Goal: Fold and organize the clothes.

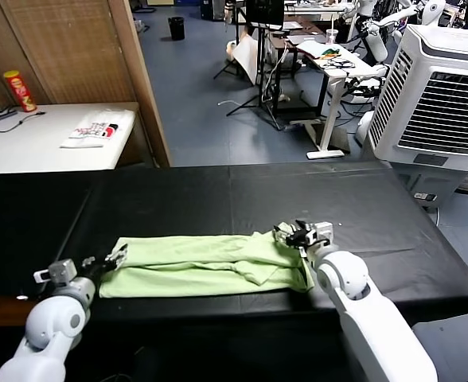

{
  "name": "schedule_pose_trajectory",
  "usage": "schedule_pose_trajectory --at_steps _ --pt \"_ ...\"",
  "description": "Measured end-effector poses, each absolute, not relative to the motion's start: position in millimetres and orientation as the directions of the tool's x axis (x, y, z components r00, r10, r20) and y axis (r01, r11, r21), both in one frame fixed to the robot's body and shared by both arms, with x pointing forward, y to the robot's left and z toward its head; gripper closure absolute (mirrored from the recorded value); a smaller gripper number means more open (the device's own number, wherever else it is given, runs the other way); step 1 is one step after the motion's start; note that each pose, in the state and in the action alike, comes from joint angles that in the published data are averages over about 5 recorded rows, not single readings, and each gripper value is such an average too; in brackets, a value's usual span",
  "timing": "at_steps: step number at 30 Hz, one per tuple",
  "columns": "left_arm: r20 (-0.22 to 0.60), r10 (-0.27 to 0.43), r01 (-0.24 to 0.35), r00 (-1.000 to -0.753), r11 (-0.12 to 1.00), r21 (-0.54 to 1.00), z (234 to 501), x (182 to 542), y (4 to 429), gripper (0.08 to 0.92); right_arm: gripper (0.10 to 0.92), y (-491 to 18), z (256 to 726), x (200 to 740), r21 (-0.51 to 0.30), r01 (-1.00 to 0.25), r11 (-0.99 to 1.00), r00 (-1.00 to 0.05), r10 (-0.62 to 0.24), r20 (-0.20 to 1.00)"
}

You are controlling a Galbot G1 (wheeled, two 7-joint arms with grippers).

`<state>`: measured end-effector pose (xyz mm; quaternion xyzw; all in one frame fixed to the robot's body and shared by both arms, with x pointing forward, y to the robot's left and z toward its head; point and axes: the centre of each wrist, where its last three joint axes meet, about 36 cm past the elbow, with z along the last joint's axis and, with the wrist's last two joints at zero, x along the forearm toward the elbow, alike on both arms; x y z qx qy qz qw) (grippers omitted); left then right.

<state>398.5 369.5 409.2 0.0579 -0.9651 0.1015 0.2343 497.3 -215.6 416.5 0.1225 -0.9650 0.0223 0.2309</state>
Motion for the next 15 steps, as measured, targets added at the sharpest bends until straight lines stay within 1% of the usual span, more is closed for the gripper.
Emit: schedule_pose_trajectory --at_steps 2,4,5,7,12,15 --pt "0.458 -0.06 -0.158 -0.887 0.971 -0.179 408.4 399.8 368.9 0.744 0.863 -213.3 413.3 496.5 0.013 -0.24 0.971 -0.87 -0.221 0.441" --pt "0.451 -0.056 -0.157 -0.891 0.969 -0.19 407.6 400.7 367.6 0.829 0.886 -211.0 410.8 495.4 0.016 -0.237 0.971 -0.871 -0.22 0.438" --pt "0.449 -0.055 -0.157 -0.892 0.968 -0.194 407.2 401.0 366.8 0.855 0.892 -209.8 410.0 494.9 0.019 -0.237 0.971 -0.871 -0.221 0.439" --pt "0.444 -0.055 -0.158 -0.894 0.967 -0.199 406.5 401.0 365.4 0.874 0.895 -208.0 409.0 494.5 0.024 -0.237 0.971 -0.87 -0.223 0.439" --pt "0.432 -0.062 -0.156 -0.9 0.97 -0.187 406.2 401.6 364.6 0.873 0.896 -206.0 408.4 494.3 0.032 -0.236 0.971 -0.87 -0.226 0.439" --pt "0.417 -0.079 -0.159 -0.906 0.974 -0.162 407.3 403.4 366.3 0.873 0.896 -205.6 407.6 493.5 0.034 -0.236 0.971 -0.869 -0.227 0.44"
